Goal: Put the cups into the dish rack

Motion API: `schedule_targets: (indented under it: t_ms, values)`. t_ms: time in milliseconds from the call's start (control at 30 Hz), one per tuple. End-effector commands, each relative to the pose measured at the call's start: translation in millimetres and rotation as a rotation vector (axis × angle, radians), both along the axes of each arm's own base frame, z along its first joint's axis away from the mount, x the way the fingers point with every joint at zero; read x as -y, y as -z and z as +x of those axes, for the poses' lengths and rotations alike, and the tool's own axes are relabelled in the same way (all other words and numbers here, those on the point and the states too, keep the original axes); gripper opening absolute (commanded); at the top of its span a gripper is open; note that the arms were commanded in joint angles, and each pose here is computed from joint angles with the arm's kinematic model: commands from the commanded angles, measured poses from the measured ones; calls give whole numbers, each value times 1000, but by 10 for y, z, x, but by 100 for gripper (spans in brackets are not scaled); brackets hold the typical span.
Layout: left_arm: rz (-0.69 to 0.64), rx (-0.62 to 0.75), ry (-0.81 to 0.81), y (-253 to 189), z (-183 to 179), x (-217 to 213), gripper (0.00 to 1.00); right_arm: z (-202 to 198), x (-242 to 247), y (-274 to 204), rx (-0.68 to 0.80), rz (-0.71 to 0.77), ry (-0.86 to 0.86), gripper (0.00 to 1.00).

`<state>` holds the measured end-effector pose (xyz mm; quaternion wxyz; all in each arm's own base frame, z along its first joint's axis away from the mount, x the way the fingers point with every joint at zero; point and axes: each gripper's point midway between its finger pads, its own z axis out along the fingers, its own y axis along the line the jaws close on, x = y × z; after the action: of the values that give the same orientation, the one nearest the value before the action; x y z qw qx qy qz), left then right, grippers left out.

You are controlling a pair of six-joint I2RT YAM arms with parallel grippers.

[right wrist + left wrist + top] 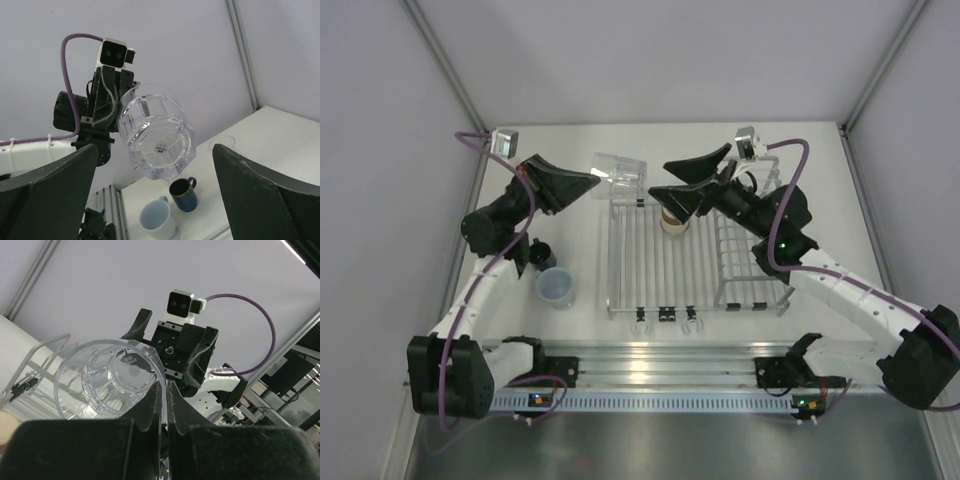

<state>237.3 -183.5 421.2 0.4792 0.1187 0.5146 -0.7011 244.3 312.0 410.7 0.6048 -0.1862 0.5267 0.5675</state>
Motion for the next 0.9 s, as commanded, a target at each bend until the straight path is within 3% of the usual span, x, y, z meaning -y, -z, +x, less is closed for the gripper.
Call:
schedule_targets:
  t_ms: [0,867]
  values:
    - [-57,187,1,-335,-331,-52,0,-41,-25,-169,55,73,-51,98]
    - [-76,180,15,-300,-316,28,0,29,-352,-278,62,166,-165,97]
